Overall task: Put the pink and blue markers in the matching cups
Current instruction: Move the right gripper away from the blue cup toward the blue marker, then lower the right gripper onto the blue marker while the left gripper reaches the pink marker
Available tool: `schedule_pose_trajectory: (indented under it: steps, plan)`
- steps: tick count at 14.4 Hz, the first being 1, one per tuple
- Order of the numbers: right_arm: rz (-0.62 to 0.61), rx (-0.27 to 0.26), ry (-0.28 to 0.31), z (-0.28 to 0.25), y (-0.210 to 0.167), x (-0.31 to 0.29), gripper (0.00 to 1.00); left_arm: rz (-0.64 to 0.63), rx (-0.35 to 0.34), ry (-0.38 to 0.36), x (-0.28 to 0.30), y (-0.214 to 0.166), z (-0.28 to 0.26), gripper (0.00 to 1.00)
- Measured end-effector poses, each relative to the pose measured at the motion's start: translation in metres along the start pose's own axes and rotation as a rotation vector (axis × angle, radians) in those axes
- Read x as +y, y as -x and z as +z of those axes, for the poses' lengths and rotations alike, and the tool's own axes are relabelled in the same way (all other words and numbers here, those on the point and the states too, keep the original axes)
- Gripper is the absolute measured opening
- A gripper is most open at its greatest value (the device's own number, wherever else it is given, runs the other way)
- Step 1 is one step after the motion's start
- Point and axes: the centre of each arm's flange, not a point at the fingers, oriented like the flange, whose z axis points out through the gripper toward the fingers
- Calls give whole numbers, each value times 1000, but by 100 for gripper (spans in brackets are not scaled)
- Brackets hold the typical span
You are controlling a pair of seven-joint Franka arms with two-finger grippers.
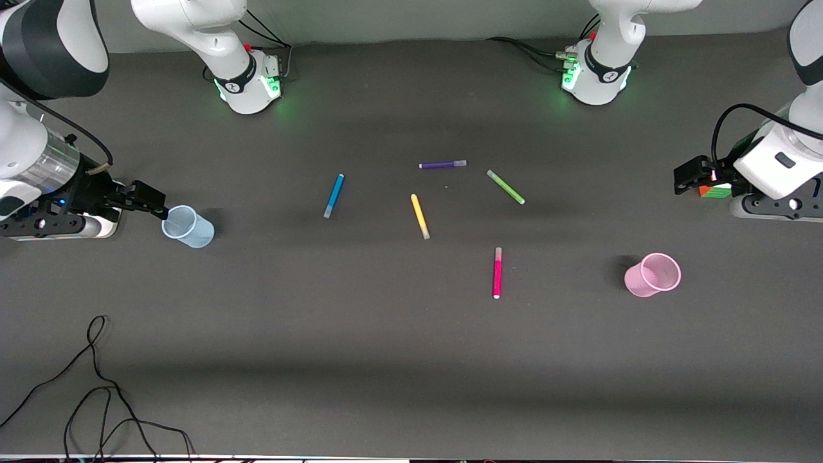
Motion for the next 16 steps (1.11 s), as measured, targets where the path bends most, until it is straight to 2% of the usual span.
schedule_pose_trajectory:
  steps: [5,8,11,16]
  plan:
    - [-3,-9,1,3,0,-5,100,0,-1,0,0,0,0,100]
    - [-4,-44,4,19,-3,-7,100,0,-2,0,0,0,1,100]
    - [-3,-152,7,59,-5,-27,100,0,-5,1,0,-1,3,100]
    - [78,-477,-89,182,1,-64,100,32,12,0,18,-6,-3,100]
